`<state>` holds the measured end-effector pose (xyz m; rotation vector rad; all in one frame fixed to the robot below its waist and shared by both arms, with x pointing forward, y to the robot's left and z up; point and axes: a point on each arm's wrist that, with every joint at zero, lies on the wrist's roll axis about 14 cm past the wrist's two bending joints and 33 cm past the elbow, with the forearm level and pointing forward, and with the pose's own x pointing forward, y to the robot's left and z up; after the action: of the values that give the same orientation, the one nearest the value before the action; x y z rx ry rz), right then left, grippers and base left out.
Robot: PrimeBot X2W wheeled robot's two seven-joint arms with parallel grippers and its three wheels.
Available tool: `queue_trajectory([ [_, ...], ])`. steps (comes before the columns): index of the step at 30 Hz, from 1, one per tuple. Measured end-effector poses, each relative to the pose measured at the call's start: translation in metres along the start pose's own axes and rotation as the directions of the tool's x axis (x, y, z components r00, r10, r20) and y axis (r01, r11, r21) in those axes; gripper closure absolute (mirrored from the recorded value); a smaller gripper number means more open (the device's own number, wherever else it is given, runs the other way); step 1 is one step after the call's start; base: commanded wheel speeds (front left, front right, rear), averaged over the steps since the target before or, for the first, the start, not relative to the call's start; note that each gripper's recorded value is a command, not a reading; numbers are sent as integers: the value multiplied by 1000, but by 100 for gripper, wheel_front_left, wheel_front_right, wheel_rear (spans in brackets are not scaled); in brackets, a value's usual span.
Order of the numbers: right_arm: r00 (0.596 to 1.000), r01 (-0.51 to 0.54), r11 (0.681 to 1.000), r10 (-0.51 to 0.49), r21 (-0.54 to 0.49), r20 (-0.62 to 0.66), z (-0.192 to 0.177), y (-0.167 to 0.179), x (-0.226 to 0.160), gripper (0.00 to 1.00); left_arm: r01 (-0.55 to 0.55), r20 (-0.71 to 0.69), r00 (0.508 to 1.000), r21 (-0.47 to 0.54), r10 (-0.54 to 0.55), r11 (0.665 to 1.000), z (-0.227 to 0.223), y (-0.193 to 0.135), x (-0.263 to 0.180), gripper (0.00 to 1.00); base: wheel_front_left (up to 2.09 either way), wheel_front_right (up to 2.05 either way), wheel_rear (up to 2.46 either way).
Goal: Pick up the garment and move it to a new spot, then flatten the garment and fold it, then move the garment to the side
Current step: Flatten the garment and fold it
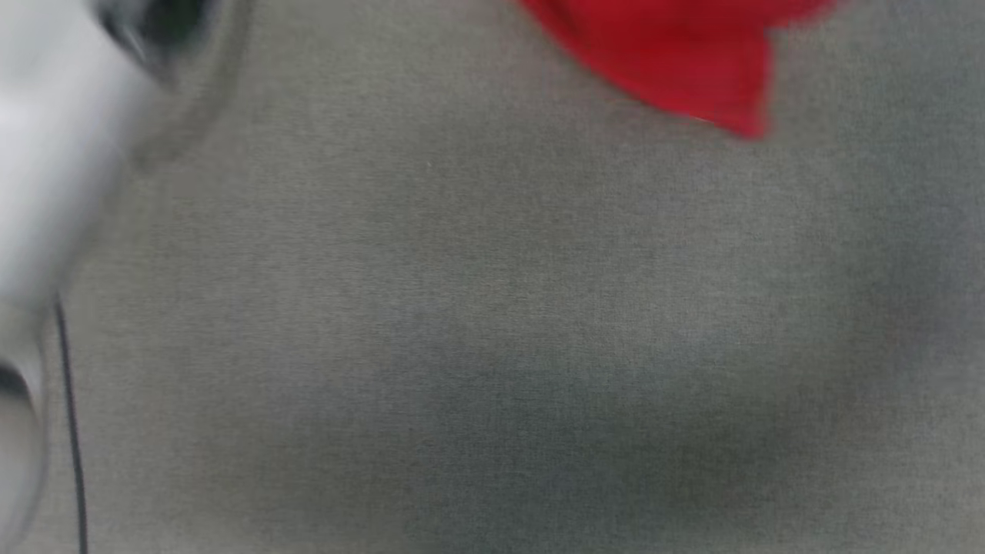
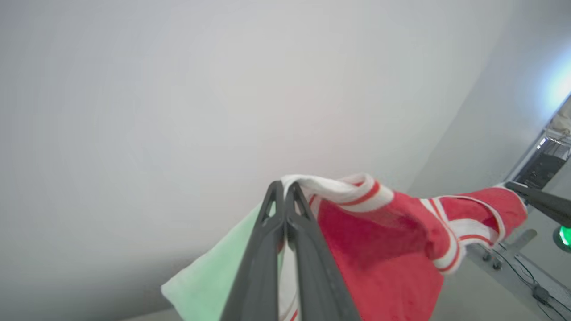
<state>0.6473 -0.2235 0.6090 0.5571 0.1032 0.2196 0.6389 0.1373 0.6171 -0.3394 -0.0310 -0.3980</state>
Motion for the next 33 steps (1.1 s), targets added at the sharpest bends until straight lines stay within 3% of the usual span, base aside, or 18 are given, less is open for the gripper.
queue_trajectory([
  [4, 984, 2, 1000, -2, -1, 179, 60, 17, 22, 100, -55, 201, 978, -7, 55, 998, 74, 3, 33, 100, 0, 0, 0],
  [8, 948, 1, 1000, 2, -10, 319, 107, 32, 24, 100, -36, 361, 931, -53, 53, 998, 137, -13, 45, 100, 0, 0, 0],
  [12, 943, 21, 999, -3, -49, 332, 116, 36, 24, 100, -6, 391, 920, -52, 26, 999, 151, -24, 45, 100, 0, 0, 0],
  [15, 963, 47, 996, -24, -80, 269, 93, 23, 26, 100, -20, 321, 946, -73, 43, 997, 118, -14, 44, 100, 0, 0, 0],
  [22, 996, 84, 991, -87, -107, -23, -14, -32, 1, 100, -38, -2, 999, -241, 38, 970, -33, 8, -3, 100, 0, 0, 0],
  [26, 972, 66, 994, -83, -86, -220, -78, -51, -40, 100, -52, -237, 971, -313, -25, 948, -127, -4, -65, 100, 0, 0, 0],
  [30, 925, 97, 993, -116, -70, -363, -120, -73, -97, 100, -92, -313, 949, -413, -46, 906, -162, -16, -119, 100, 0, 0, 0],
  [33, 891, 120, 991, -133, -57, -435, -139, -81, -136, 100, -101, -370, 926, -440, -77, 892, -178, -29, -156, 100, 0, 0, 0],
])
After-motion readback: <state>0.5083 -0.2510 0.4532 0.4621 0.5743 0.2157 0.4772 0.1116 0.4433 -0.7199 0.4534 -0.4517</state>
